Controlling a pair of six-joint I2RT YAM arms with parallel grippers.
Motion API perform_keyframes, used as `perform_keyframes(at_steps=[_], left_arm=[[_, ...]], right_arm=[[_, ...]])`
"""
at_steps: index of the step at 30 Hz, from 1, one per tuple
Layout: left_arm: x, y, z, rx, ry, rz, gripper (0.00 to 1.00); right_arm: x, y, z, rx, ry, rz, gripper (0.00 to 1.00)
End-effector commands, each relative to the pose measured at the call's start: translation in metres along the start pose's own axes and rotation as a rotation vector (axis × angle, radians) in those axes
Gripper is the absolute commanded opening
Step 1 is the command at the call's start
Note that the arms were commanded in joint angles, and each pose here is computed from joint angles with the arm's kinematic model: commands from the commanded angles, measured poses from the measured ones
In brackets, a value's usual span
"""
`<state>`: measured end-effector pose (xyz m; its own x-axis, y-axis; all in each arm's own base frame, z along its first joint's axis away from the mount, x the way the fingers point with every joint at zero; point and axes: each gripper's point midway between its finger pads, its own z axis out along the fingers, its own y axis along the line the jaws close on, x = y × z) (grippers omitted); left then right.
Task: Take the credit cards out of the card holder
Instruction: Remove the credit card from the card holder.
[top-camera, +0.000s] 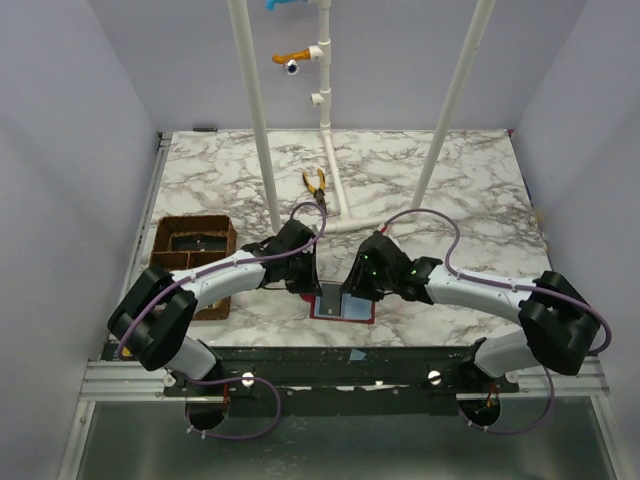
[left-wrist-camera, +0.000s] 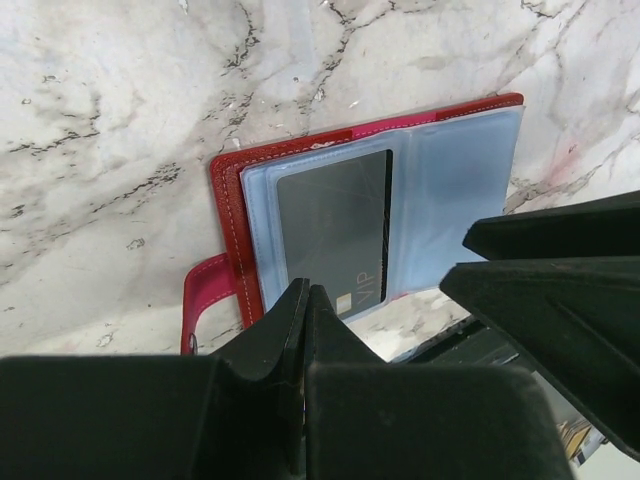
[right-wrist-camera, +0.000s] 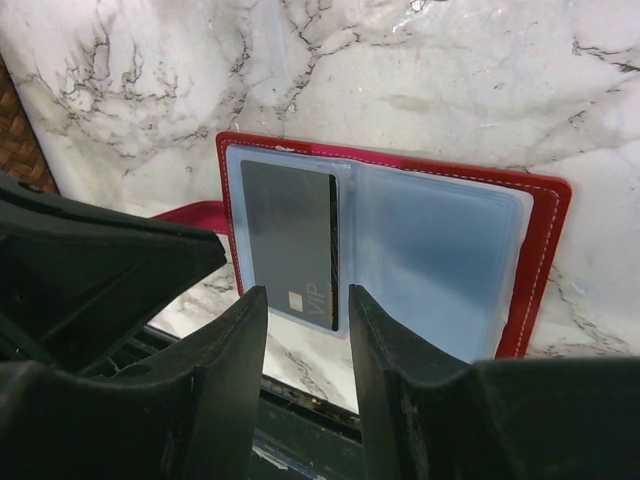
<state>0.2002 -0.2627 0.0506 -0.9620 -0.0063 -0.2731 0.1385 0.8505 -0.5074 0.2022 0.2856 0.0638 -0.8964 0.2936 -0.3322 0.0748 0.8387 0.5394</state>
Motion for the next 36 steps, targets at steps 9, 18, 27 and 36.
perform_keyframes(at_steps=[9,18,27,36], left_arm=[[0.002,0.01,0.012,-0.014,0.003,0.01,0.0],[0.008,0.019,0.022,-0.034,0.026,0.001,0.0],[0.013,0.023,0.026,-0.037,0.042,-0.011,0.0],[0.018,0.019,0.029,-0.032,0.061,-0.01,0.0]], right_arm=[[0.017,0.002,0.021,-0.038,0.071,-0.005,0.39],[0.024,-0.007,0.032,-0.01,0.094,-0.01,0.36],[0.025,-0.018,0.036,0.016,0.091,-0.004,0.33],[0.022,-0.017,0.034,-0.089,0.087,0.066,0.28]])
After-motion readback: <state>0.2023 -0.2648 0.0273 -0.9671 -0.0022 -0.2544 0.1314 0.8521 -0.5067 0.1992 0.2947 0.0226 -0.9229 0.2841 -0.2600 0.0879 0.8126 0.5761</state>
